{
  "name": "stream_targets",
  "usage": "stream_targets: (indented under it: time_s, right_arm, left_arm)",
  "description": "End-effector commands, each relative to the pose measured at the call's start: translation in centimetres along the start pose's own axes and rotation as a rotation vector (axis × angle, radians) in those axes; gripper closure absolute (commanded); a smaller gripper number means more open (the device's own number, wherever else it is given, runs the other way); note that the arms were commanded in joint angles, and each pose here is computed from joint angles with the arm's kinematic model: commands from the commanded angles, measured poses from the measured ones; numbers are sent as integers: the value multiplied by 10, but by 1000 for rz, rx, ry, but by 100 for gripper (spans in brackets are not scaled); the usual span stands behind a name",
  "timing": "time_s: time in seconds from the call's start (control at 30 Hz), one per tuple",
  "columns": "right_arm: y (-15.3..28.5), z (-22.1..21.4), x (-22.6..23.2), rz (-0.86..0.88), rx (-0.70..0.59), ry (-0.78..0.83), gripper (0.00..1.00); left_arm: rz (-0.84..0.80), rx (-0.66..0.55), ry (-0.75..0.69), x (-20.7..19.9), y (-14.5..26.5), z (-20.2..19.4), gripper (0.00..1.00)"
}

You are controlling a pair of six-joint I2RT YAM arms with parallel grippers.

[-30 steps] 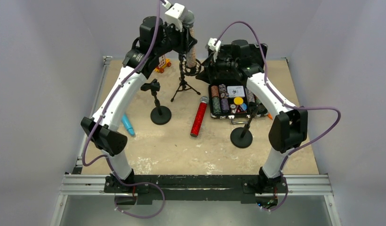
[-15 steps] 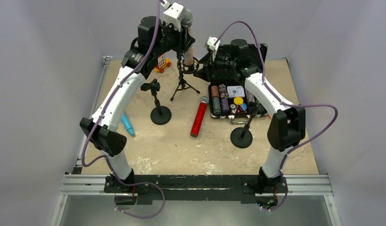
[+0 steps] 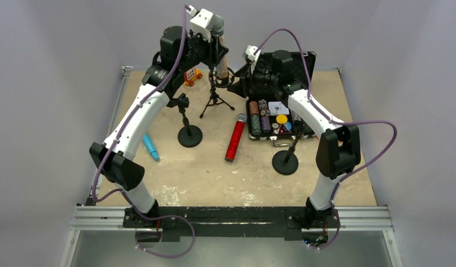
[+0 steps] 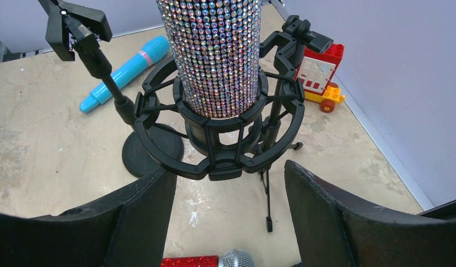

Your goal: Attach the microphones to the stand

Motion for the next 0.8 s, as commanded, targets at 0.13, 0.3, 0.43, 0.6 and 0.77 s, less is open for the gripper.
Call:
stream_targets:
  time_s: [0.13, 0.3, 0.43, 0.6, 0.77]
  right_arm:
    - [7, 48, -13, -86, -104, 96, 28]
    - [7, 51, -13, -84, -109, 92, 28]
    - [8, 51, -13, -83, -108, 92, 28]
    - [9, 53, -11, -84, -110, 95, 27]
    - [10, 52, -11, -85, -109, 93, 27]
  left_arm:
    - [38, 257, 3, 19, -5, -73, 100]
    - [52, 316, 10, 25, -8, -92, 100]
    - [62, 362, 16, 29, -11, -108, 100]
    - [69, 391, 31, 32, -13, -122, 100]
    - [95, 431, 37, 36, -10, -123, 100]
Point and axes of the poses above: each gripper's point midway between its finger pads, its own y axis back along the fingers, its own x axis along the line the jaws close on, z = x × y, the point moved 1 cm from there along y, back along the fingers, and after that the axes turned 8 degrees about y, right-handed, at the moved point
